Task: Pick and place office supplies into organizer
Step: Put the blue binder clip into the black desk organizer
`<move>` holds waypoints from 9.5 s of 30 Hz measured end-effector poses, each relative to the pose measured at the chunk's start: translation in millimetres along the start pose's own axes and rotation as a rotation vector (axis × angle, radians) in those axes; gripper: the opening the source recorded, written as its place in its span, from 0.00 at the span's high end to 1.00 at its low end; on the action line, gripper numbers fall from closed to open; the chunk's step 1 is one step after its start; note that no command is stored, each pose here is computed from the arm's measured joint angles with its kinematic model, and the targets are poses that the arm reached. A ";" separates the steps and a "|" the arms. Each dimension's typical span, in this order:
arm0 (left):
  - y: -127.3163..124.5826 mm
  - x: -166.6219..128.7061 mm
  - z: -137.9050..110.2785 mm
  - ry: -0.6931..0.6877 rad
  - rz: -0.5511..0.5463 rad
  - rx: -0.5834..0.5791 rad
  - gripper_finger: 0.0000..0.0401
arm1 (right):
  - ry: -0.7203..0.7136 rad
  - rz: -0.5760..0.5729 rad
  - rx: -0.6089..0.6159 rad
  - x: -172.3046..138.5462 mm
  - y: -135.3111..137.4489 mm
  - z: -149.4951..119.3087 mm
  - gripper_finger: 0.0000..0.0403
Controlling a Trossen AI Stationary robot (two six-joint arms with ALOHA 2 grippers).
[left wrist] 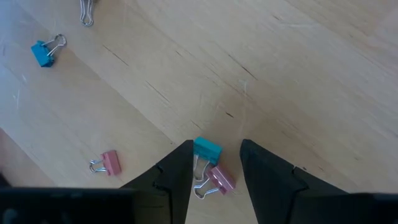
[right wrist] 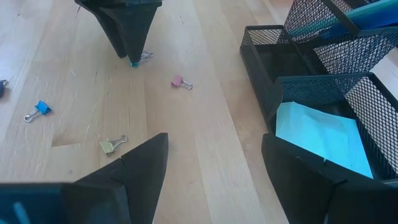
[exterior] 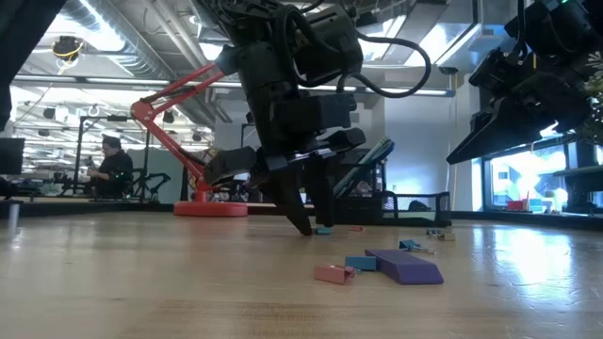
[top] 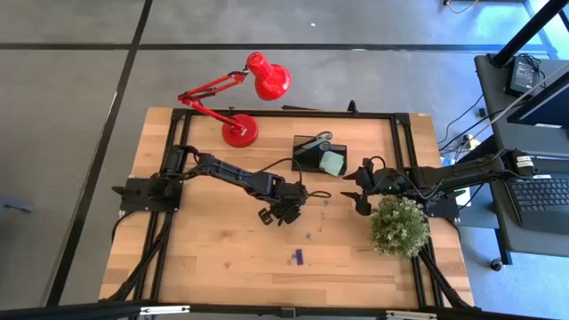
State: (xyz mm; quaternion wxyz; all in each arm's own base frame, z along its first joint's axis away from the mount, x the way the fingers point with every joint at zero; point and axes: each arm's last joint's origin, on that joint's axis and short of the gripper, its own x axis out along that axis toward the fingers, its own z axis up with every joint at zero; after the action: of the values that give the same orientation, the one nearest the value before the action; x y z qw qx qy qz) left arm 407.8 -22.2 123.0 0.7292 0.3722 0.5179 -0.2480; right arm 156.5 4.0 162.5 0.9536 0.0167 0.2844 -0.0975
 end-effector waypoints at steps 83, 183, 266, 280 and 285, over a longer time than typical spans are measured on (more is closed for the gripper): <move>10.9 -5.2 19.8 0.140 -0.025 0.147 0.68 | 0.004 -0.001 0.003 0.0 -0.1 -0.4 0.35; 35.3 -31.8 -2.4 0.041 -0.029 -0.208 0.99 | 0.030 -0.003 0.043 0.0 -0.3 -2.9 0.35; 14.8 -1.9 17.3 0.148 0.061 -1.263 0.73 | 0.035 -0.003 -0.040 0.0 -0.5 -3.4 0.35; 16.4 -3.0 23.8 0.094 0.078 -1.056 0.86 | 0.041 -0.004 -0.045 0.0 -0.6 -4.0 0.35; 19.9 -13.1 22.2 0.071 0.082 -1.065 0.86 | 0.048 -0.004 -0.047 -0.1 -0.6 -4.7 0.35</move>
State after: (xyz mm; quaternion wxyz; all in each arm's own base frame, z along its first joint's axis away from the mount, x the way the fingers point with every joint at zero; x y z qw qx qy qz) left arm 430.9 -28.3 145.2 0.8082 -0.0212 0.5815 0.0905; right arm 153.8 3.9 158.6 0.9465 -0.0038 0.3092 -0.0925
